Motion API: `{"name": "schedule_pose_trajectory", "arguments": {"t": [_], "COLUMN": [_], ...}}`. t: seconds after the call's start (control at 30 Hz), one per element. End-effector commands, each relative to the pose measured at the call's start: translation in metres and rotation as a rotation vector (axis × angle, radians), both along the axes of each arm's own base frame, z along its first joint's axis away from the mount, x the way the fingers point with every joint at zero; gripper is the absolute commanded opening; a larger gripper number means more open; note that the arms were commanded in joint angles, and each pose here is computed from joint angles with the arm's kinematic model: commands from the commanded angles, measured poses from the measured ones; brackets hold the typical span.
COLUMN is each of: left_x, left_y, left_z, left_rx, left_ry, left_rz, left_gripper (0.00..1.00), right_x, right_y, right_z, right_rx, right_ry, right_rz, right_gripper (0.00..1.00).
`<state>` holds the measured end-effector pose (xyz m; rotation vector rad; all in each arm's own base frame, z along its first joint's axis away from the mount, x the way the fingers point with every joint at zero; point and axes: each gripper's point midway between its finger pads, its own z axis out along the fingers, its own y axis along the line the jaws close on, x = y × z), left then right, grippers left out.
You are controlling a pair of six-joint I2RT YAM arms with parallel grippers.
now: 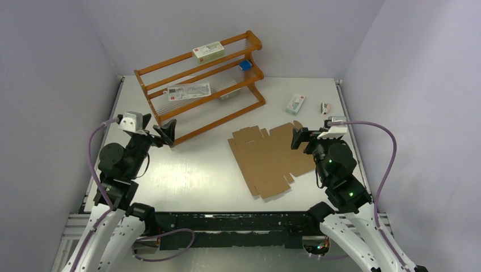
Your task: Fold the paper box
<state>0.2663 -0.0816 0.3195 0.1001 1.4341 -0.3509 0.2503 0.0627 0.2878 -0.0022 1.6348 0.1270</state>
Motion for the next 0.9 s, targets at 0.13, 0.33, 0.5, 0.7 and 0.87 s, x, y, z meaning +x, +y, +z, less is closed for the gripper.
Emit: {"name": "schedule_pose_trajectory", "arguments": {"t": [0.13,0.33,0.5,0.7,0.87], "left_x": [-0.001,0.003,0.013,0.025,0.025], "left_y": [-0.003,-0.012,-0.031,-0.054,-0.090], "left_z": [0.009,0.007,-0.010,-0.048,-0.085], "left_rx": [-0.013,-0.038,-0.068,-0.100,-0.065], "left_ry": [-0.039,-0.006,0.120,0.317,0.458], "left_rz": [-0.021,-0.062,-0.142,-0.212,-0.249], "left_gripper": [0.97,0.97,0.97,0.97,0.97], "right_x": [-0.001,-0.001,0.001,0.008,0.014], "right_y": [0.003,0.002,0.008,0.033,0.051], "right_z": [0.011,0.012,0.010,-0.006,-0.025], "right_rx": [0.012,0.040,0.064,0.112,0.117], "right_ry": [-0.019,-0.016,0.016,0.077,0.117], "right_rz": [0.017,0.002,0.012,0.098,0.167], "right_gripper": [1.00,1.00,1.00,1.00,1.00]}}
